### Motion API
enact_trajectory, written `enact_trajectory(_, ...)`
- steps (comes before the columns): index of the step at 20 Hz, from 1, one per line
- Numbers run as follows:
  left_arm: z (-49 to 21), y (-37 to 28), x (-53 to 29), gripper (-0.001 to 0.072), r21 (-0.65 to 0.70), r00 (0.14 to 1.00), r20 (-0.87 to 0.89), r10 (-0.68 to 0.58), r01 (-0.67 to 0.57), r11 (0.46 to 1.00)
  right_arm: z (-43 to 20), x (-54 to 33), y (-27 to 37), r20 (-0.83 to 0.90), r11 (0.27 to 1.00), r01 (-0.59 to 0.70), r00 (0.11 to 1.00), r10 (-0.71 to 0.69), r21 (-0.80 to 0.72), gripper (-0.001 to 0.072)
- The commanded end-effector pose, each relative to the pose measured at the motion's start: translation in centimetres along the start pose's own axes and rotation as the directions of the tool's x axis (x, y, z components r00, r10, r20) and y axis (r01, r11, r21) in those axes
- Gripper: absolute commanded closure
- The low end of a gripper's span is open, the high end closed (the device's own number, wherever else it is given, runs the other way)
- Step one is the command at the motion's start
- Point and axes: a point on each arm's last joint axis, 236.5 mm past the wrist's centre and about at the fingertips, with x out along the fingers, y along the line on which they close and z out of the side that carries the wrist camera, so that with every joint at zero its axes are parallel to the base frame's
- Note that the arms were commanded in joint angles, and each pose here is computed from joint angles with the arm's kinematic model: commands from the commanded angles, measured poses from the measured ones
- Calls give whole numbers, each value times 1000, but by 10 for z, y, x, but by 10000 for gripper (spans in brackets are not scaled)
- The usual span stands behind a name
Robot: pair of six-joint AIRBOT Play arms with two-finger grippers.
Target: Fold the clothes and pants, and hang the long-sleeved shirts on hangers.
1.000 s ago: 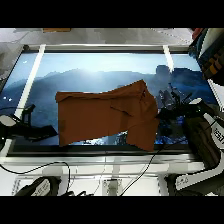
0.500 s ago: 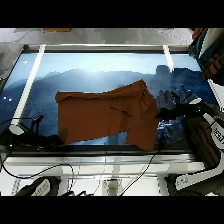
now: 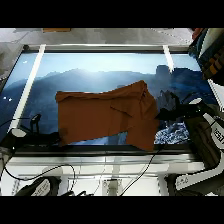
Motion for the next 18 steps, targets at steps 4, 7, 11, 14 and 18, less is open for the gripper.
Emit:
enact_trajectory(4,11,5,0,43,-5,999,50,19,-19,1000,-17,-2,22,-71,996,-88,993,89,17,701)
enact_trajectory(7,-2,13,0,43,36,999,-7,52,-52,998,-23,-3,26,-98,994,-108,989,109,18,701)
enact_trajectory(11,-16,2,-8,44,75,996,-86,17,-11,997,-28,-3,30,-117,992,-122,985,123,20,702)
enact_trajectory(14,-7,-3,-19,44,99,998,-62,16,-10,995,-28,-3,30,-118,992,-122,985,123,19,701)
enact_trajectory(18,0,-10,-32,45,124,1000,-13,18,-16,992,-27,-3,29,-115,993,-120,986,121,19,702)
